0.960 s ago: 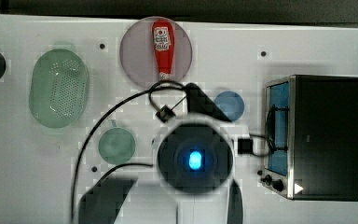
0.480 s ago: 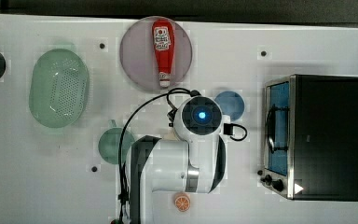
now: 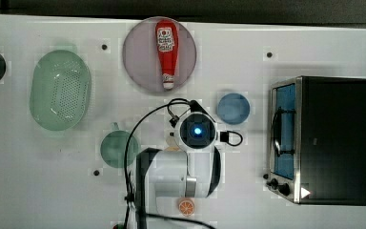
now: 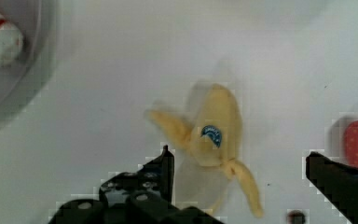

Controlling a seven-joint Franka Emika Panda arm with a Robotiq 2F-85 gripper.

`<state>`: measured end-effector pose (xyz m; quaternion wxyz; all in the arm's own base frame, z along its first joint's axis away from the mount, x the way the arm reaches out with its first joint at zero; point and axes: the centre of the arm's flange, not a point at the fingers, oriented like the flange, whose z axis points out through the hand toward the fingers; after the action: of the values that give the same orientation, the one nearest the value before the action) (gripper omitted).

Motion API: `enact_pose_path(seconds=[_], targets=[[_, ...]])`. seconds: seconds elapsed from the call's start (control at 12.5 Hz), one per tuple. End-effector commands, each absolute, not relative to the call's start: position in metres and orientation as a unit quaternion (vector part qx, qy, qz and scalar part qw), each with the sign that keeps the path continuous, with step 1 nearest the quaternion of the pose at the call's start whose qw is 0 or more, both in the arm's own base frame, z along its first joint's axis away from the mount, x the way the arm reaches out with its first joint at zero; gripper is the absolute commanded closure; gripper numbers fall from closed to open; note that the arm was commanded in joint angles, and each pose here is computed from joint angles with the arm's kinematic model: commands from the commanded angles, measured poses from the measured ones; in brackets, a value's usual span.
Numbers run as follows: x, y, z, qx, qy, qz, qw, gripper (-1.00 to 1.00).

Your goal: Pick banana from table and place on oven.

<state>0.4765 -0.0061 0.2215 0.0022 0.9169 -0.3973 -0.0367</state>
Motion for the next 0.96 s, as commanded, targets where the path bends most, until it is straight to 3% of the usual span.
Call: enact_pose_path(seconds=[0.08, 0.4, 0.8, 0.88, 0.96], targets=[[0.479, 0.012, 0.191, 0.927, -0.374, -0.037, -0.003, -1.0], [0.479, 0.018, 0.161, 0.928, -0.372, -0.026, -0.012, -1.0], [0.48, 0.019, 0.157, 0.928, -0.372, -0.019, -0.016, 0.28], [0.481, 0.019, 0.157, 0.928, -0.372, -0.017, -0.017, 0.48], [0.481, 0.019, 0.159, 0.928, -0.372, -0.016, -0.017, 0.53]])
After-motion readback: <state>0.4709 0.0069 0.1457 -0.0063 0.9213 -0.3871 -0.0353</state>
